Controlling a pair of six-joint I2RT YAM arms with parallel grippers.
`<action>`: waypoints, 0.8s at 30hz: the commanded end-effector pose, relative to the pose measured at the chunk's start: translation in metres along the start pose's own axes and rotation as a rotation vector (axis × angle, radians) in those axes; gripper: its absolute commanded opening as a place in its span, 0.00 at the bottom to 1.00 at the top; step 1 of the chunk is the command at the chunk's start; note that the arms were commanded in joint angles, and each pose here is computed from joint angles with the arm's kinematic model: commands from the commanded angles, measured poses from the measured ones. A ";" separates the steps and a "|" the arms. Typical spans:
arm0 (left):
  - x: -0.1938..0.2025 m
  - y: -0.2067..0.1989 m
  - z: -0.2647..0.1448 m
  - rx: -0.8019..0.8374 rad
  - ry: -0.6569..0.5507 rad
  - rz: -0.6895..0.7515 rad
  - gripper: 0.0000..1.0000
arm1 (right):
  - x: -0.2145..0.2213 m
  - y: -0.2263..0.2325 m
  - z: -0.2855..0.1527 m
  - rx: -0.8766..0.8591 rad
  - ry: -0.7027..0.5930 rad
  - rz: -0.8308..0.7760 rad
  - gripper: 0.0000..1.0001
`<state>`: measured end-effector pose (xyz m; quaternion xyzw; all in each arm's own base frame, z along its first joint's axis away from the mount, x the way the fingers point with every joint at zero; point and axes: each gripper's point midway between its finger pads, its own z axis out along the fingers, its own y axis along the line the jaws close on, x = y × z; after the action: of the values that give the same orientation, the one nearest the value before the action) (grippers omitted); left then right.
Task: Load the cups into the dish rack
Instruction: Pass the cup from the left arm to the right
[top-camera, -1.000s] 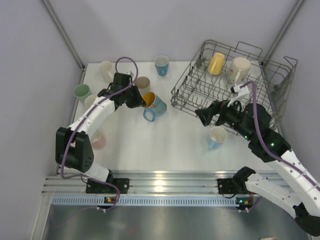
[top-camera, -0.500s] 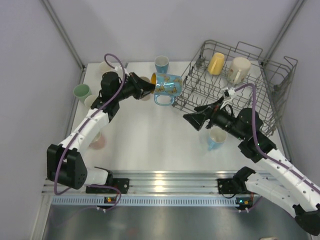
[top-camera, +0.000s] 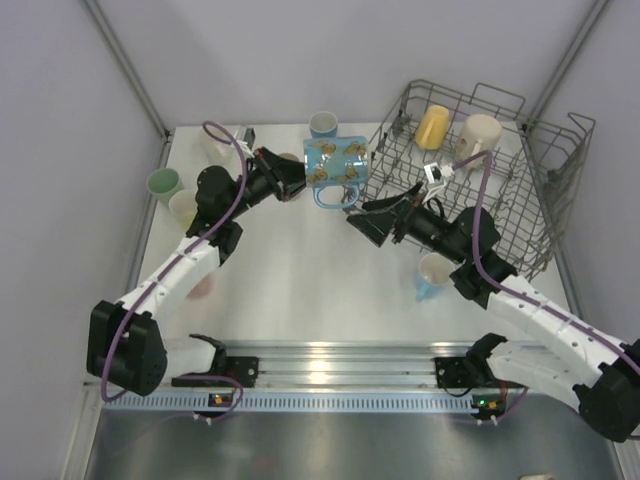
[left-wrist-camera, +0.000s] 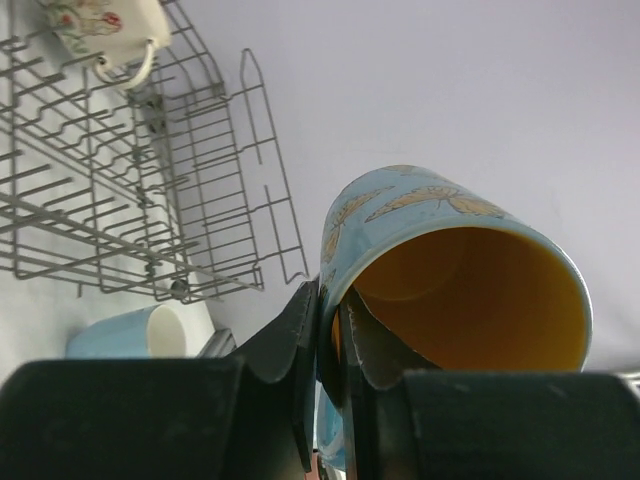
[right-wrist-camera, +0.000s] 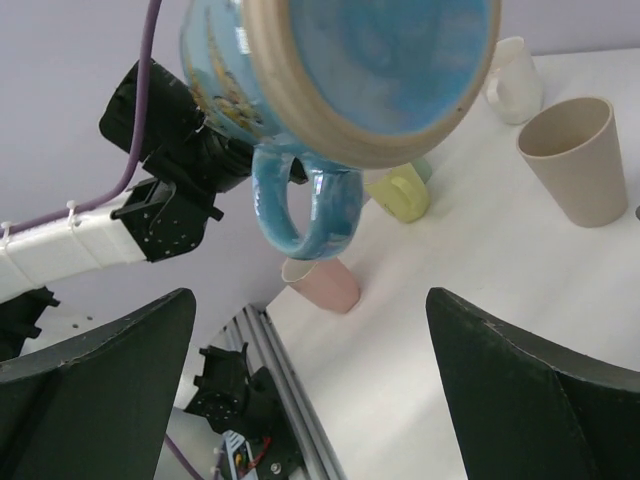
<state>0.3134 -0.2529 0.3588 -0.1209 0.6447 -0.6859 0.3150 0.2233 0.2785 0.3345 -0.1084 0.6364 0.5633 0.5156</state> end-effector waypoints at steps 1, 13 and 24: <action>0.007 -0.093 -0.017 0.323 -0.027 0.109 0.00 | -0.033 0.042 0.010 -0.146 -0.093 -0.019 0.99; 0.032 -0.101 -0.025 0.499 -0.035 0.096 0.00 | -0.044 0.071 0.039 -0.260 -0.148 0.033 0.92; 0.048 -0.092 -0.023 0.503 -0.030 0.083 0.00 | -0.042 0.079 0.044 -0.277 -0.202 0.044 0.33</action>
<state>0.2678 -0.2760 0.3891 -0.0716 0.5310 -0.7721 0.3418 0.2164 0.3337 0.3808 -0.1143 0.5616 0.6465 0.5036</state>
